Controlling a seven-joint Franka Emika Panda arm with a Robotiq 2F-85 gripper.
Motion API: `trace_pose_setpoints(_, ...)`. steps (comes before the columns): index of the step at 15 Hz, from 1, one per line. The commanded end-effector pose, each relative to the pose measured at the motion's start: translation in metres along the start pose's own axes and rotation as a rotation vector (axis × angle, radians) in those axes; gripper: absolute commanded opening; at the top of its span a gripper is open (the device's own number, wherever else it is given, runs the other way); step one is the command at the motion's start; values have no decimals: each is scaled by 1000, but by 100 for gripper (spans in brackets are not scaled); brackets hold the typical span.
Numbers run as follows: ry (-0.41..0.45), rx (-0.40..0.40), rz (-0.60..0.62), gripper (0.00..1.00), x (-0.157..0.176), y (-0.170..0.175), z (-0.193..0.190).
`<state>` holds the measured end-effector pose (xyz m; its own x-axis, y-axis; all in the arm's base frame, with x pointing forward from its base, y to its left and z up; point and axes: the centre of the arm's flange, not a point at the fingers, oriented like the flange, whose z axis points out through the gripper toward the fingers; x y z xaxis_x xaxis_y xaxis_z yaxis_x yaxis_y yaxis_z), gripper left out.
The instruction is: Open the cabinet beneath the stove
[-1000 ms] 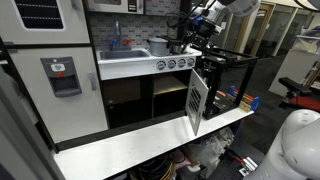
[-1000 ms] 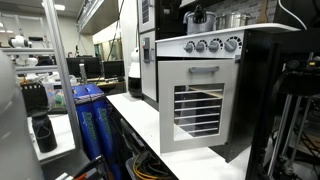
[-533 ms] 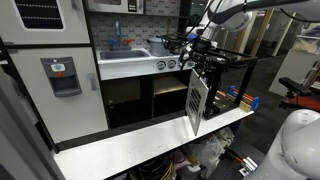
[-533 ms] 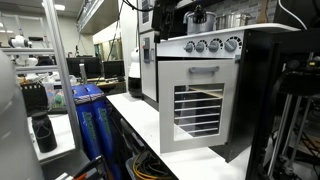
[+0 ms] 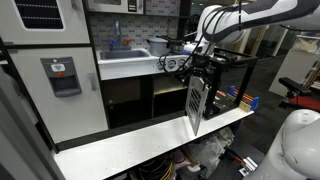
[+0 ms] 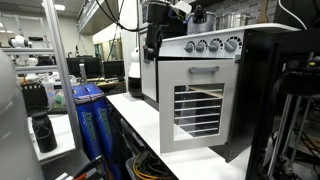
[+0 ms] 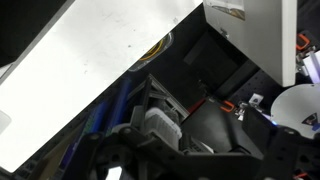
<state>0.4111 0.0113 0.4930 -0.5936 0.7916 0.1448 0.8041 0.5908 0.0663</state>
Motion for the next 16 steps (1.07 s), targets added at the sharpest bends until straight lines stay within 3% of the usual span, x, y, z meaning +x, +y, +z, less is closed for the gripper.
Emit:
trace_pose_setpoints(1, -85, -4, -62, 100, 2, -6, 16)
trace_pose_setpoints(7, -188, -72, -45, 100, -13, -1, 34)
trace_pose_setpoints(16, -269, 29, -96, 100, -18, -17, 26)
